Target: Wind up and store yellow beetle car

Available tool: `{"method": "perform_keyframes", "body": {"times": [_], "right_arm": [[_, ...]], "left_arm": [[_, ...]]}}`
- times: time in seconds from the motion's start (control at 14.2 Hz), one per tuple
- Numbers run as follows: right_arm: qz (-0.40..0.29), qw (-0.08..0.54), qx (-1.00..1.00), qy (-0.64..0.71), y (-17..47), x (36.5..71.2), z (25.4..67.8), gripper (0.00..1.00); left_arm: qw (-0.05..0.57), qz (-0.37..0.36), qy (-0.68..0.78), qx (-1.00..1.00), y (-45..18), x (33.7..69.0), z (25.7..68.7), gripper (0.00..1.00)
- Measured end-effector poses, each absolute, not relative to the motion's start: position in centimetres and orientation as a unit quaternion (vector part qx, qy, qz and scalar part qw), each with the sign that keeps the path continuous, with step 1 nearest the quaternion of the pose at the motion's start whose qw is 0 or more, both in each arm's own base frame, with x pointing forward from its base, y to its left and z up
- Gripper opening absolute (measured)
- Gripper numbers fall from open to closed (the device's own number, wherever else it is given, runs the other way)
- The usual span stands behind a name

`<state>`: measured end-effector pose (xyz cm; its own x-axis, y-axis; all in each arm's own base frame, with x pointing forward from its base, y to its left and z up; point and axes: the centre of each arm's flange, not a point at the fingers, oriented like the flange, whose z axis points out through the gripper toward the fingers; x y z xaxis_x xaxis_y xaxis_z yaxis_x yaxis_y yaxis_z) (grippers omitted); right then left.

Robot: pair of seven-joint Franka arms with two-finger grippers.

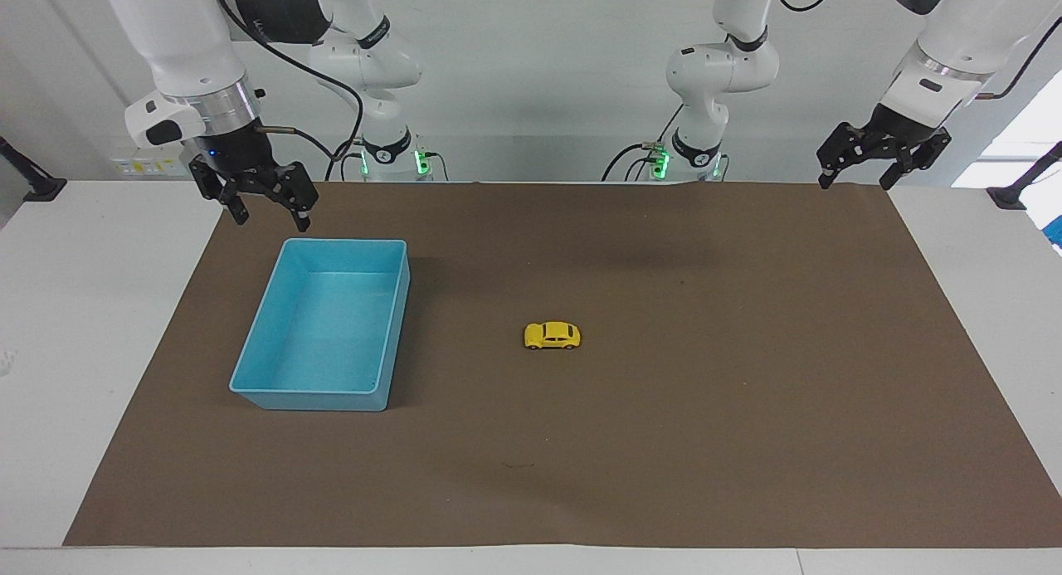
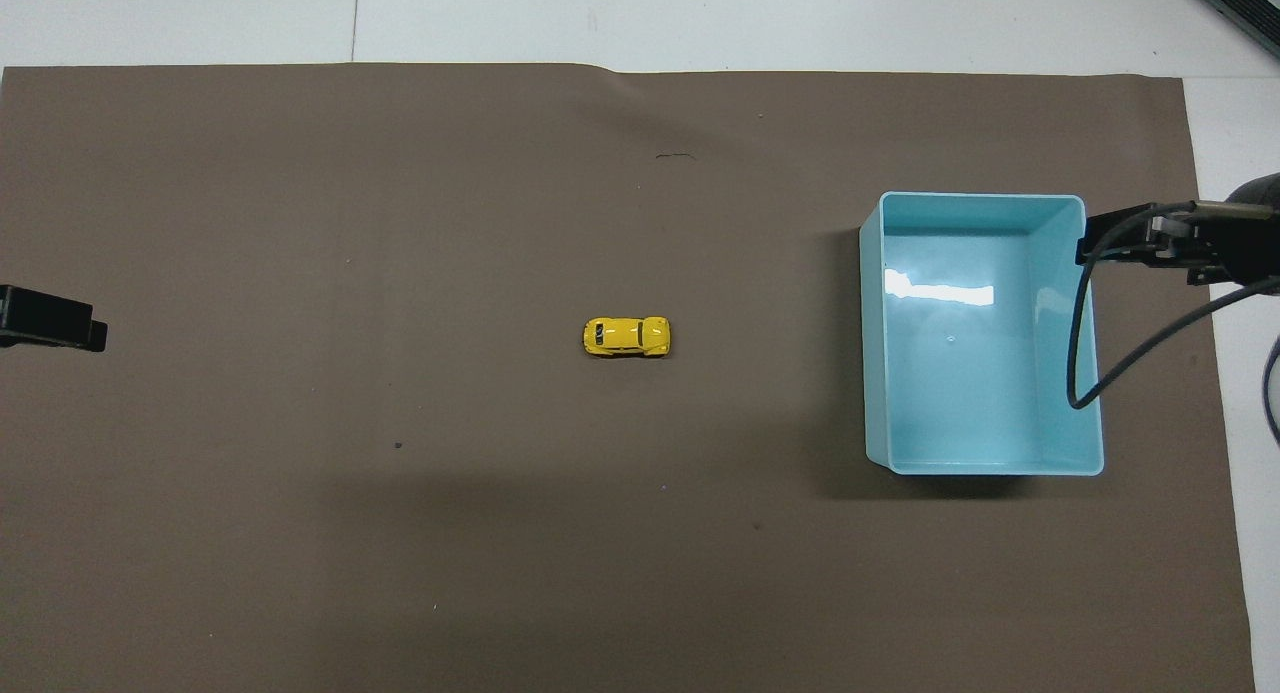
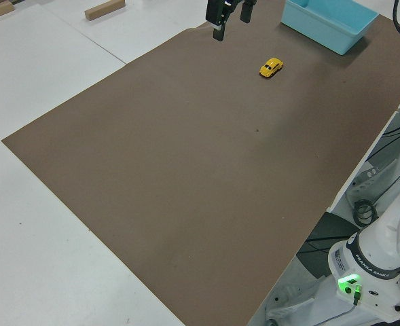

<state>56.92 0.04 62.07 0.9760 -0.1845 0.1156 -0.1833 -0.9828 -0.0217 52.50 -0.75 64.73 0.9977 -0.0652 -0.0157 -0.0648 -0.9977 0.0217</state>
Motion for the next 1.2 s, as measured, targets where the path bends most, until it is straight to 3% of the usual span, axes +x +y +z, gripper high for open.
{"method": "perform_keyframes", "body": {"times": [1.2], "right_arm": [[-0.059,0.005,-0.994,0.093,0.0,56.9,62.1,1.00]], "left_arm": [[0.010,-0.012,-0.036,0.999,-1.1,52.7,63.5,1.00]]}}
